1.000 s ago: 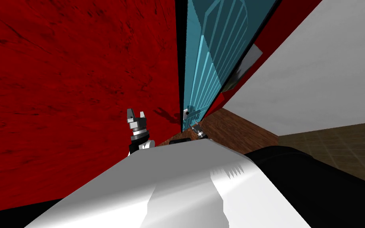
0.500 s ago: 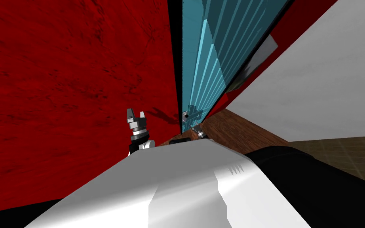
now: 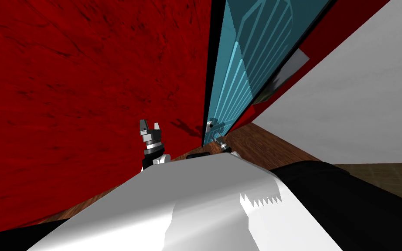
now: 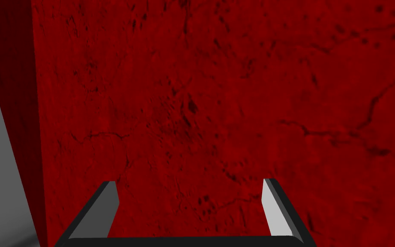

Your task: Pull the door open

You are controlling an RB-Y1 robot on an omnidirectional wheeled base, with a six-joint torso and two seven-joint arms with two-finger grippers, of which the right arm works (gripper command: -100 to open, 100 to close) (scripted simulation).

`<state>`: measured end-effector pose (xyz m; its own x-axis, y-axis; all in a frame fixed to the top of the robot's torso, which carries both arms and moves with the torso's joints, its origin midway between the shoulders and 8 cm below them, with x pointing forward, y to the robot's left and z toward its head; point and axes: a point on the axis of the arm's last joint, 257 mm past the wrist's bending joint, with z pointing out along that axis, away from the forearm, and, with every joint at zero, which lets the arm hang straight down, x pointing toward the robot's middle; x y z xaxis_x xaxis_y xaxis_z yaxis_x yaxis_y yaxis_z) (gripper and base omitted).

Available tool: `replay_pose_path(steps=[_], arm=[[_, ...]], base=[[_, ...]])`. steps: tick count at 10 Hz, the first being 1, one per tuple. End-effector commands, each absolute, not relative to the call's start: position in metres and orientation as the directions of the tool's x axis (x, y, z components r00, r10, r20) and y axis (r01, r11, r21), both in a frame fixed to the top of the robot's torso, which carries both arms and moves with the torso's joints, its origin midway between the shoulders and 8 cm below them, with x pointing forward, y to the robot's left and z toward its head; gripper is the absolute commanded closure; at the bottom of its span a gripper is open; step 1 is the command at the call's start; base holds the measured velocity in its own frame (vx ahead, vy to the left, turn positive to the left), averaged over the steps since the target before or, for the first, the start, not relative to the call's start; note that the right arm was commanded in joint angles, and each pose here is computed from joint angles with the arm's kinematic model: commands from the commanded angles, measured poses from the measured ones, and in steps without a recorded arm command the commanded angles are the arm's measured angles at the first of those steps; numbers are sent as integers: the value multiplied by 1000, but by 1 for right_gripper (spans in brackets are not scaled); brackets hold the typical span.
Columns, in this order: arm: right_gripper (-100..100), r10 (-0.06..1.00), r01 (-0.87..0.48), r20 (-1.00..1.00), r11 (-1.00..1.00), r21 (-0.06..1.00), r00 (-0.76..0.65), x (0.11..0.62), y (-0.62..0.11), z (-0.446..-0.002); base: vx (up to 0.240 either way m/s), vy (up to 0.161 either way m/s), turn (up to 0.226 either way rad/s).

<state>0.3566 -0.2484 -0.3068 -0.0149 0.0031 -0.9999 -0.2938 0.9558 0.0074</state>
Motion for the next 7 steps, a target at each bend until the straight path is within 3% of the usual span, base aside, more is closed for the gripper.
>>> replay_pose_path(steps=[1, 7], arm=[[-100, 3, -273, -1000, 962, 8, -17, 363, -268, -307], [-100, 10, -171, -1000, 985, 12, -11, 388, -348, -303]], base=[[-1, 93, 175], [57, 77, 156]])
